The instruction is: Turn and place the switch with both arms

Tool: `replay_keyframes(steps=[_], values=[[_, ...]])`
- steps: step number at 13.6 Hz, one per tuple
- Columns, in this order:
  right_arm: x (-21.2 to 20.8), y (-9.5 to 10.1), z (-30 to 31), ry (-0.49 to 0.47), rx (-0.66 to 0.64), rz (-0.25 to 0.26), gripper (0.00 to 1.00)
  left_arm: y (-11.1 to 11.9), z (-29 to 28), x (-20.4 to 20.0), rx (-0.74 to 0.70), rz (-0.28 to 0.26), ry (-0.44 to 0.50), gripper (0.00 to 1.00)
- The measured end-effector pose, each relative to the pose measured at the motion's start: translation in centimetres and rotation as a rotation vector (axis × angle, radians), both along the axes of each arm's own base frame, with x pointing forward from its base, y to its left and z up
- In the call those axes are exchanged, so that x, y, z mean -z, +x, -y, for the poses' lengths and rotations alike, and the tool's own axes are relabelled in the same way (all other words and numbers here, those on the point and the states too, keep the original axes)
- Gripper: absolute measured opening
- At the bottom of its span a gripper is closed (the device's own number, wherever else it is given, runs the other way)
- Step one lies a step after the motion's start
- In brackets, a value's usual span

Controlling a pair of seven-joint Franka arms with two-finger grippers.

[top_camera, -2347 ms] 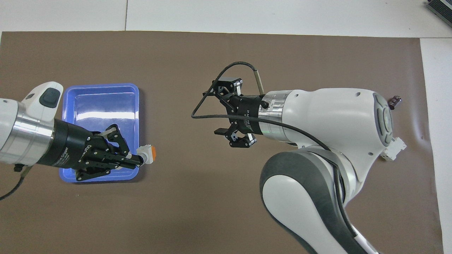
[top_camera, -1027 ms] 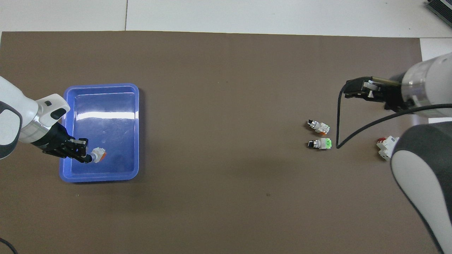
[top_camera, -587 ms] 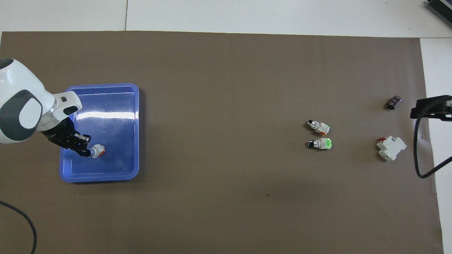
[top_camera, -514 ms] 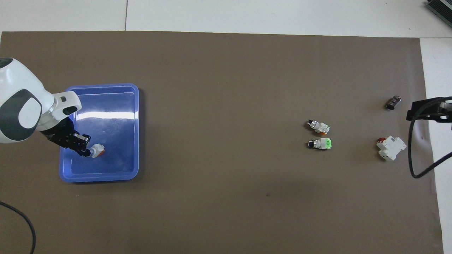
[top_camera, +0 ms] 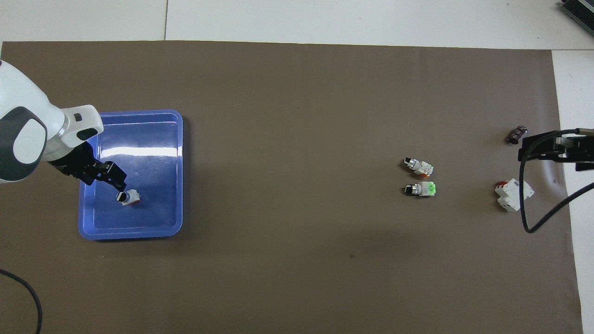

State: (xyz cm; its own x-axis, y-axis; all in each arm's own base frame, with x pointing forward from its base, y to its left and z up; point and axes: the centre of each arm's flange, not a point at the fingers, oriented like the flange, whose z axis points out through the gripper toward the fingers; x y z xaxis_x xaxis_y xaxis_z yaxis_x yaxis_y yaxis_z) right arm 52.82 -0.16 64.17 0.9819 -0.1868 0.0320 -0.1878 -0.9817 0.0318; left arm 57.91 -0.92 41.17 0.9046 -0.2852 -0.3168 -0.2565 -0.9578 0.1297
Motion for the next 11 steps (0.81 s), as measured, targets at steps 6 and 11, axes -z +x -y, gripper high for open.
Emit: replay_keyframes(steps=[6, 11], values=[[0.6, -0.8, 0.7, 0.001, -0.057, -0.071, 1.00, 0.4, 4.0, -8.1, -0.078, 0.273, 0.027, 1.00], [0.3, -0.8, 0.1, 0.005, -0.072, -0.070, 1.00, -0.7, 1.6, -16.4, -0.143, 0.432, 0.028, 1.00]])
